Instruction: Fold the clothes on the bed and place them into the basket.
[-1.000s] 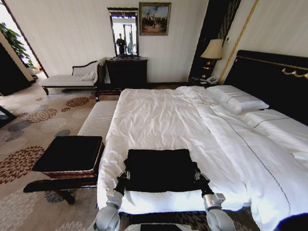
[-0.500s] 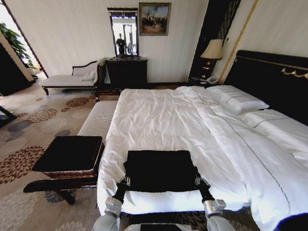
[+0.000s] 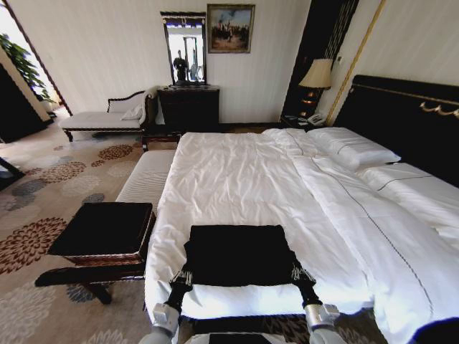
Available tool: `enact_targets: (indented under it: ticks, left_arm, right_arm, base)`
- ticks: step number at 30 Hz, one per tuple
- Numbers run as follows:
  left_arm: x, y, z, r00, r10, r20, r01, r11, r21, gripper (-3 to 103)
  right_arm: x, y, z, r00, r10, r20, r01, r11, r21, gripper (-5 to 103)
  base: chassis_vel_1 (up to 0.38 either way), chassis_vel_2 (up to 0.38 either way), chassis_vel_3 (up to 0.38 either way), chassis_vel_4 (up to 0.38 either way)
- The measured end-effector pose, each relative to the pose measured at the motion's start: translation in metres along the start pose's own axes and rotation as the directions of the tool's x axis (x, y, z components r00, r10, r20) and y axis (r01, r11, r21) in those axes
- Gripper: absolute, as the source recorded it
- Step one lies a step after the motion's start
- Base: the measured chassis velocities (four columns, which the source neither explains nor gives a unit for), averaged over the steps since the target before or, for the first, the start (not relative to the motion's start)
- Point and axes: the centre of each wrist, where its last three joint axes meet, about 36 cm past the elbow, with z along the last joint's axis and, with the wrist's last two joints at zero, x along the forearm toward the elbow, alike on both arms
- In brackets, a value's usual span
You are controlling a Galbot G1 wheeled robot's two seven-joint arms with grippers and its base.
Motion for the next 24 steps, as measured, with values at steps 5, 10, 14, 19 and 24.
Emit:
enact_targets:
  ticks: [5,10,14,19,24]
  left_arm:
    - [-0.001,0.005,-0.010,1.000,0.001,0.025,-0.001,1.000,-0.011,48]
    - [-0.014,0.014,-0.021,0.998,-0.018,0.064,0.019,1.000,-0.017,64]
    - [-0.040,0.022,-0.037,0.995,-0.051,0.085,0.049,0.998,0.032,81]
    - [-0.089,0.035,-0.053,0.997,-0.074,0.014,0.071,0.986,0.154,98]
    - [-0.124,0.055,-0.057,0.994,-0.097,-0.056,0.107,0.969,0.221,100]
  right_arm:
    - [0.006,-0.002,-0.003,1.000,0.018,0.010,-0.018,1.000,-0.011,39]
    - [0.012,-0.013,-0.011,0.997,0.068,0.022,-0.067,0.997,-0.031,54]
    - [0.003,-0.025,-0.027,0.994,0.105,0.031,-0.103,0.993,-0.057,71]
    - [-0.023,-0.031,-0.045,0.992,0.118,0.050,-0.115,0.991,-0.068,93]
    - [-0.047,-0.019,-0.051,0.995,0.088,0.056,-0.084,0.994,-0.073,100]
  base:
    - [0.000,0.000,0.000,0.000]
    - [0.000,0.000,0.000,0.000]
    - [0.000,0.000,0.000,0.000]
    - [0.000,0.000,0.000,0.000]
    - [0.000,0.000,0.000,0.000]
